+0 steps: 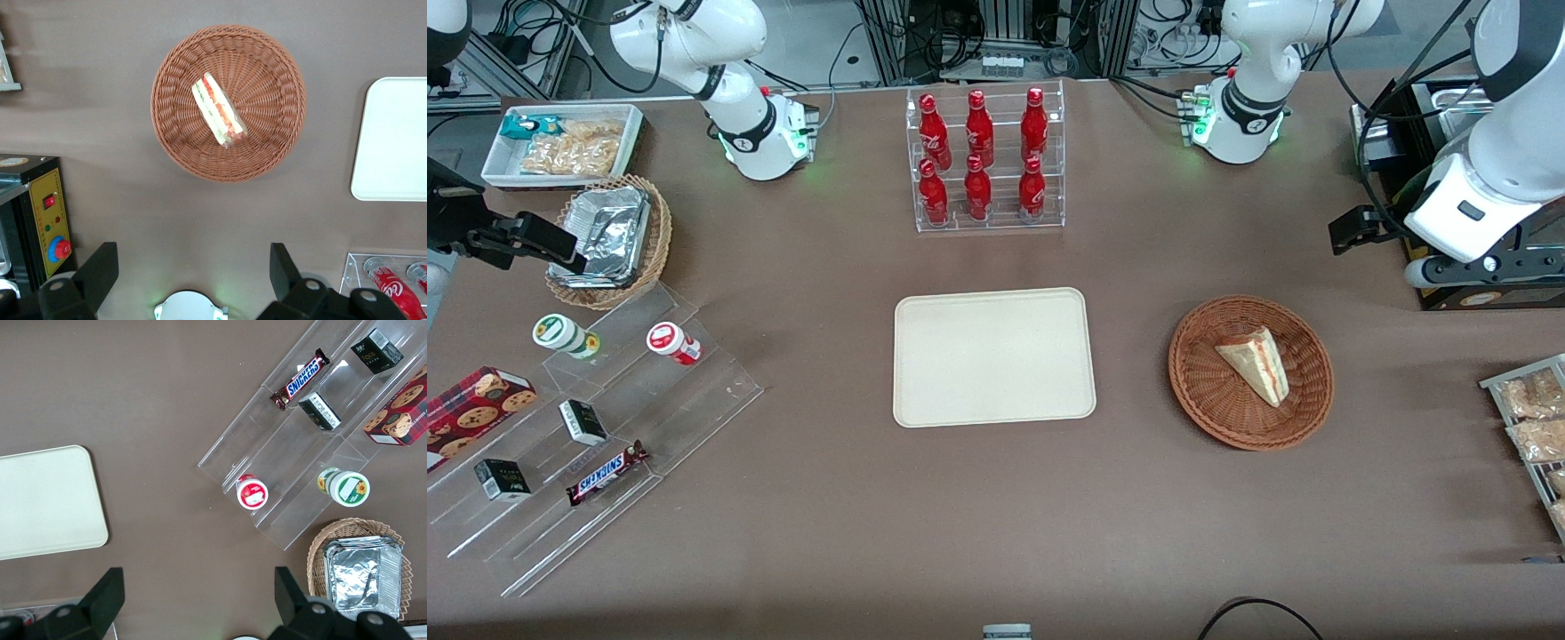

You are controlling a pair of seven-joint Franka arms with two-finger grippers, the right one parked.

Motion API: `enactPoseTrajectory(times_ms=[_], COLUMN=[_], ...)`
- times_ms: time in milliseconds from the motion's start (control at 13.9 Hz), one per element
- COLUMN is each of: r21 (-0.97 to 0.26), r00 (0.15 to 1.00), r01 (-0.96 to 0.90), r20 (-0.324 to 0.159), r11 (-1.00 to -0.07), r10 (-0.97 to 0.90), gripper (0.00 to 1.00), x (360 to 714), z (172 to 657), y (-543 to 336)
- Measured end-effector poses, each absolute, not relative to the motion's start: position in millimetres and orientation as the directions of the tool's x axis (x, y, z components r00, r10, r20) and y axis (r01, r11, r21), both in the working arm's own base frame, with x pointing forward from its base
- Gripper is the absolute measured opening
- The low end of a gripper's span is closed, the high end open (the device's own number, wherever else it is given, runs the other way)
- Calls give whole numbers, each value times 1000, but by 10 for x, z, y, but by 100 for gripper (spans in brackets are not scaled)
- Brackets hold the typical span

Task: Place sandwich from basket to tray
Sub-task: 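Move the left gripper over the sandwich in the wicker basket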

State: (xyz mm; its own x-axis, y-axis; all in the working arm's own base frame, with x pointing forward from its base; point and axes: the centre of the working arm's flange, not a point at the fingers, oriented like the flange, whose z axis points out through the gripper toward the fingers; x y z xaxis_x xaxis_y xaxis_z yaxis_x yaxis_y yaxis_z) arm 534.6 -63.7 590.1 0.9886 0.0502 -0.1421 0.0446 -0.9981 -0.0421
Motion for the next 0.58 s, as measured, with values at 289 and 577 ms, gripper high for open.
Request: enactPoseTrajectory(times_ms=[289, 577], r21=[-36, -33], r00=[991, 990], r01=[26, 25], r20=[-133, -138], r11=[-999, -999], r10=[31, 29], gripper=[100, 100], x=[5403, 5516], z=[5831, 5273], y=[-655, -652])
